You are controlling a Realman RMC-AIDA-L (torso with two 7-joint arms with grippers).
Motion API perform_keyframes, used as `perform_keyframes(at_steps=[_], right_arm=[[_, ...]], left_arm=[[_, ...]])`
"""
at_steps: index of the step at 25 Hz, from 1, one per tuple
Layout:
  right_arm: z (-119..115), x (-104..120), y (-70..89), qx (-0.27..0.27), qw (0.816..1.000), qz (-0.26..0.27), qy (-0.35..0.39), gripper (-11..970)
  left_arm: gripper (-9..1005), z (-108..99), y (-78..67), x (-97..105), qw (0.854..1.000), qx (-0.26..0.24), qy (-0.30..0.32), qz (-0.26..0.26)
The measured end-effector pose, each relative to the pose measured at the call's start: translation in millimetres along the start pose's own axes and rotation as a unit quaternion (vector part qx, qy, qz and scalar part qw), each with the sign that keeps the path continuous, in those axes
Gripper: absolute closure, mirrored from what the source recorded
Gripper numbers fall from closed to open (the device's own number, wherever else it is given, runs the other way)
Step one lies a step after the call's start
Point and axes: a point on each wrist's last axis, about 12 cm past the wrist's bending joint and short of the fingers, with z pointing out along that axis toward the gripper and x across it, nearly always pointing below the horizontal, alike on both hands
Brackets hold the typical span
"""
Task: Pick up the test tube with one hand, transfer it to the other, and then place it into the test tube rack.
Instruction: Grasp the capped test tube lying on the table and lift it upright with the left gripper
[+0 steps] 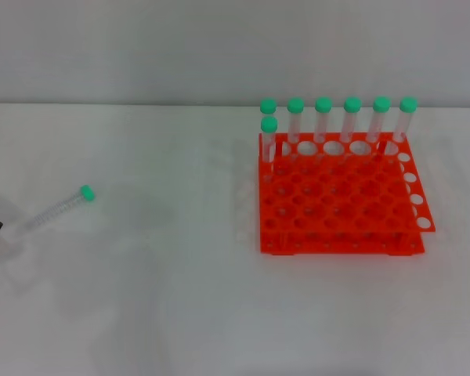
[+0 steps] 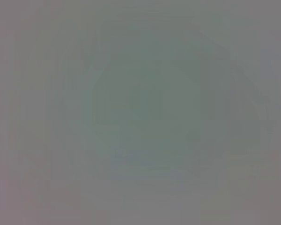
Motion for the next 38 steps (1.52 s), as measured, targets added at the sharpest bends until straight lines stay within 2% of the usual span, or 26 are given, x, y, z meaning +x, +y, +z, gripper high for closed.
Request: perform_keyframes(at_steps=[6,9,13,21,27,30,38], right_arm=[[1.4,0.0,1.7,-0.007,1.0,-0.001,0.0,104],[1.7,-0.1,2.9,-0.012,1.0,-0.001,0.0,104],[1.8,0.0,3.7,-0.015,1.0,0.0,0.0,104],[0.1,0.5,3.2,-0.014,1.0,0.0,0.002,105],[-0.1,1.5,2.2,-0.01,1.0,-0.001,0.006,105],[1.1,1.7,2.2,-0.011,1.0,-0.002,0.008,105],[2.1,1.5,2.1,-0.012,1.0,-0.003,0.008,105]], left_arm=[[109,15.6,10.2,4.2,1.0,-0.027,-0.007,0.008],[109,22.7,10.0,0.7,0.999,-0.035,-0.014,0.019],[109,33.5,4.6,-7.9,0.999,-0.026,-0.021,0.03],[110,51.9,-16.8,-25.4,0.998,0.002,-0.029,0.048],[140,62.6,-23.3,-24.7,0.999,0.012,-0.026,0.044],[184,67.3,-23.2,-21.8,0.999,0.008,-0.024,0.039],[214,72.5,-23.6,-18.0,0.999,0.0,-0.023,0.037]])
